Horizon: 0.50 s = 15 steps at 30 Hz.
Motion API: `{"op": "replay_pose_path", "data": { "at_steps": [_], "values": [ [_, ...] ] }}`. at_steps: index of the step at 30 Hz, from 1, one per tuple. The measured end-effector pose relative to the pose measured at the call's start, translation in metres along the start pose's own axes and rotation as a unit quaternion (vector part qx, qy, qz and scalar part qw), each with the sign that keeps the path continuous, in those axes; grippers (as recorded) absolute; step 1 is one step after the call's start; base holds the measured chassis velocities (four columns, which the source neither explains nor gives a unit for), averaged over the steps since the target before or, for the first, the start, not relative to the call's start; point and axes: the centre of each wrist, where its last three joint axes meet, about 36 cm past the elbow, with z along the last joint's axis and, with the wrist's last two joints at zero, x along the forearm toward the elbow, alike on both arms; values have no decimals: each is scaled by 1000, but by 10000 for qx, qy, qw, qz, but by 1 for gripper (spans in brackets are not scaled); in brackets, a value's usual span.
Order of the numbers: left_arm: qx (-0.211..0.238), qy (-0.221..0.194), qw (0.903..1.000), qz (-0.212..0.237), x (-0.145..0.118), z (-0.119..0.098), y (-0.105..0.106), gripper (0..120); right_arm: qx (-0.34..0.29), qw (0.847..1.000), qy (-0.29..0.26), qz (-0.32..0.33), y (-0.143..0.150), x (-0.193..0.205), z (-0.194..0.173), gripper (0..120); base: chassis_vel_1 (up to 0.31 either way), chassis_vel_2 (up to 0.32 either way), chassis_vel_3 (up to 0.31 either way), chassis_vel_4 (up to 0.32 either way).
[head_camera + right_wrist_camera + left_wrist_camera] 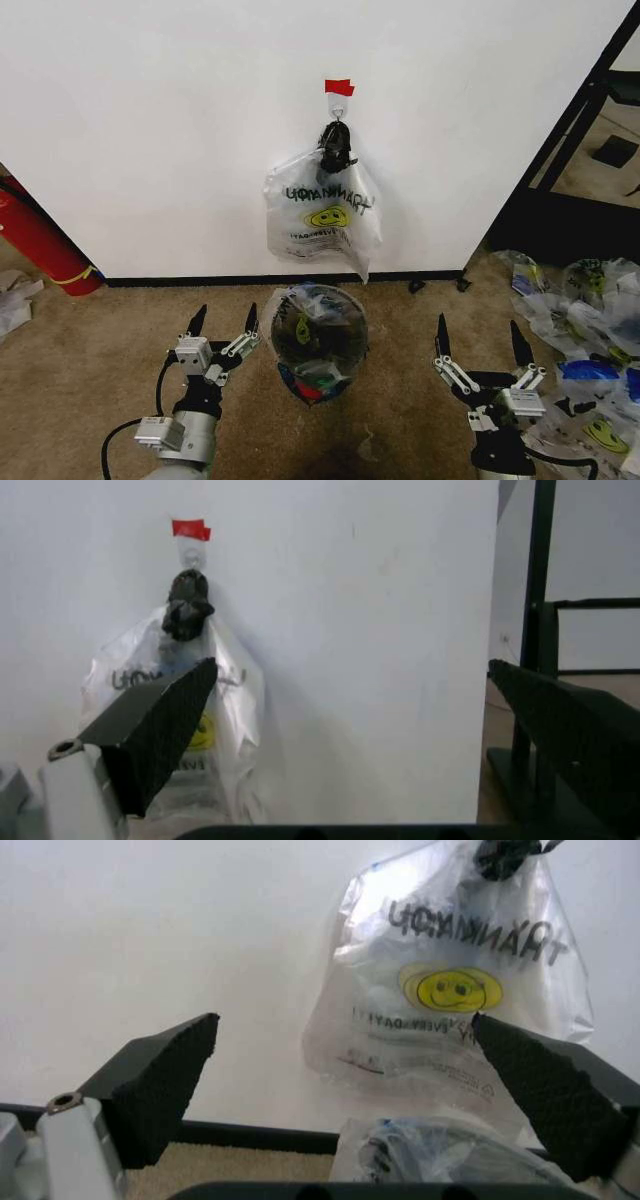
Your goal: Pick up the garbage bag from the wall and place it over the trash bin.
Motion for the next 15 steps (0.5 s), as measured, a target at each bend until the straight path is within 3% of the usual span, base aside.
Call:
{"op": "replay_pose_path", "data": {
  "at_steps": [15],
  "values": [
    [0,-59,10000,-30,3,-4,-5,100,-40,9999,97,-59,8,3,-2,100,0,0,0,0]
  ]
}}
